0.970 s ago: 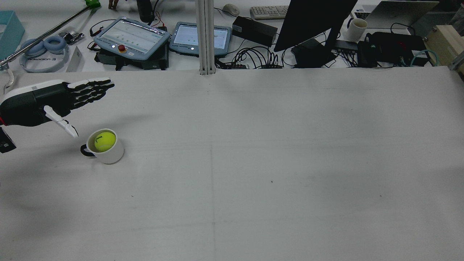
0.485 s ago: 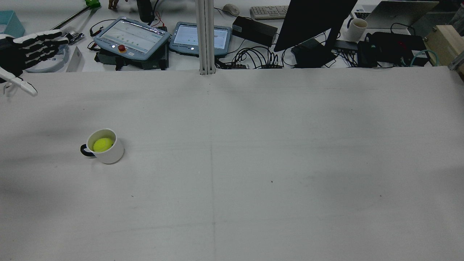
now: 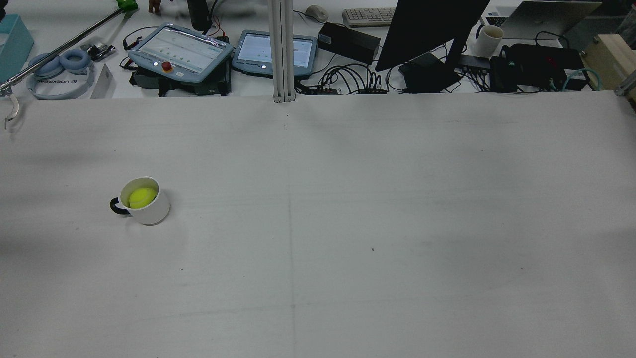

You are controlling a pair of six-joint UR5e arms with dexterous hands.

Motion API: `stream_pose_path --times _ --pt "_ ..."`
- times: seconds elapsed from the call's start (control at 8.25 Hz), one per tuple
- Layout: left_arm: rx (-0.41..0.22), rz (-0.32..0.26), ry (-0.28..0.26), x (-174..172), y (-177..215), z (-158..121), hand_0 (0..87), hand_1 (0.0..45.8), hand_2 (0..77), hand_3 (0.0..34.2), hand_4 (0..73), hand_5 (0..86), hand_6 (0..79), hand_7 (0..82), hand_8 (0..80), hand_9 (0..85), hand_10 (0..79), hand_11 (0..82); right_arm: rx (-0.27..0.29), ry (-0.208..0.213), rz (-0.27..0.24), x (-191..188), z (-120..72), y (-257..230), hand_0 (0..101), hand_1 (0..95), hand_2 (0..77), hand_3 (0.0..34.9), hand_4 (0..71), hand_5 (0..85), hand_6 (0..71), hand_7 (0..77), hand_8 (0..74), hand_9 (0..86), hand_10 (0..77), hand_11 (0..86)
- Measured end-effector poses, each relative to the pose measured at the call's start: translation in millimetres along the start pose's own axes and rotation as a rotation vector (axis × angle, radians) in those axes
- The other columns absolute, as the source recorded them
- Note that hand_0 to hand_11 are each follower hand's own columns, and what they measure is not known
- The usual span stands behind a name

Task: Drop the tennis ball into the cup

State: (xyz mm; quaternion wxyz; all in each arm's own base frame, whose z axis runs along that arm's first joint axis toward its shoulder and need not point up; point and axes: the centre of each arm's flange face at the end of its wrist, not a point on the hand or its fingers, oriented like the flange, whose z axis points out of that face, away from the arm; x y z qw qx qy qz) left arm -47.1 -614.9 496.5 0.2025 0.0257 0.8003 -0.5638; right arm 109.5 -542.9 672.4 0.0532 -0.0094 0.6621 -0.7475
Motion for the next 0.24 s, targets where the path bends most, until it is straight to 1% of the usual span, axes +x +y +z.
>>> stream_pose_path --times 0.24 --pt "0.006 0.001 0.029 12.0 -5.3 -3.6 80.2 34.9 1.1 0.0 1.1 13.6 1.1 10.9 0.5 1.1 0.0 1.6 0.000 0.000 0.000 0.0 0.0 0.0 0 0.5 0.5 0.0 0.0 0.0 0.0 0.0 0.0 0.0 0.0 0.5"
